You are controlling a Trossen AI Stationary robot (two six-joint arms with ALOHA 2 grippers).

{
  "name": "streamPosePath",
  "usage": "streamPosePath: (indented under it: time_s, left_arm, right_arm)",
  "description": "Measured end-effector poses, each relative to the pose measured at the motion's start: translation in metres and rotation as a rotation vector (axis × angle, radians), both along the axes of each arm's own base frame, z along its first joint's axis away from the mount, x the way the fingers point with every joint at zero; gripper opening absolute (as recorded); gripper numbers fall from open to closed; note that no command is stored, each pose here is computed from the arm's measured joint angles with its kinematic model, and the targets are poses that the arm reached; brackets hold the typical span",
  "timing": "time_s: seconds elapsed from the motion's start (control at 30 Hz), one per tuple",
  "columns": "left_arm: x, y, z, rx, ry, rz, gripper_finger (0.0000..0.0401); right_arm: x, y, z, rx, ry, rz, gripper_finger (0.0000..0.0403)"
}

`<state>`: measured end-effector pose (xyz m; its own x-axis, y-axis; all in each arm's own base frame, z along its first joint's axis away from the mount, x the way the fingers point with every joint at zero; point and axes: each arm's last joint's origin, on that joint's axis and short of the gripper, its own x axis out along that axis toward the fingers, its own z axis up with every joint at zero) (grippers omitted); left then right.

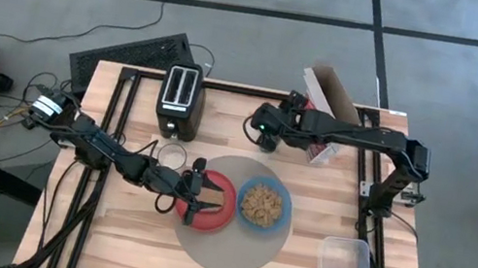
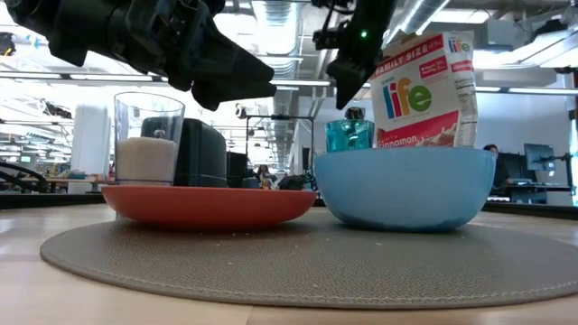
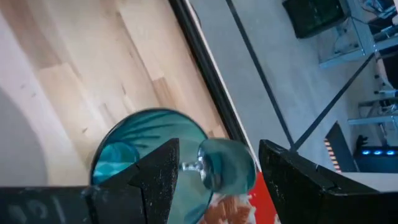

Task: Arrange a breakfast setting
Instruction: Move the spoon to the right of the placemat

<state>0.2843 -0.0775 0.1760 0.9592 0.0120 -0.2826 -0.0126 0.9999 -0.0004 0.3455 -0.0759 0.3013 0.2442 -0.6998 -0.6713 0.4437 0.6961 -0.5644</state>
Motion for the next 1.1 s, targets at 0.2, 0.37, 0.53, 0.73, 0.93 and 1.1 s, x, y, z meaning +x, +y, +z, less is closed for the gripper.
streamPosePath:
  time_s: [0.2,0.37,0.53,0.73,0.93,1.1]
  left_arm:
    - [0.000,0.000,0.000,0.001,0.002,0.000,0.0193]
    - [0.000,0.000,0.000,0.002,0.002,0.000,0.0194]
    - [0.000,0.000,0.000,0.002,0.003,0.000,0.0194]
    - [0.000,0.000,0.000,0.002,0.003,0.000,0.0194]
    - [0.000,0.000,0.000,0.001,0.003,0.000,0.0194]
    - [0.000,0.000,0.000,0.001,0.004,0.000,0.0194]
  right_arm:
    - [-0.003,-0.011,-0.002,0.008,0.006,-0.039,0.0249]
    - [-0.004,-0.015,-0.002,0.011,0.013,-0.047,0.0249]
    - [-0.006,-0.021,-0.002,0.046,-0.002,-0.057,0.0249]
    - [-0.010,-0.031,-0.004,0.099,-0.003,-0.087,0.0249]
    - [-0.009,-0.036,-0.015,0.147,0.029,-0.099,0.0249]
    - [-0.008,-0.036,-0.017,0.150,0.046,-0.083,0.0249]
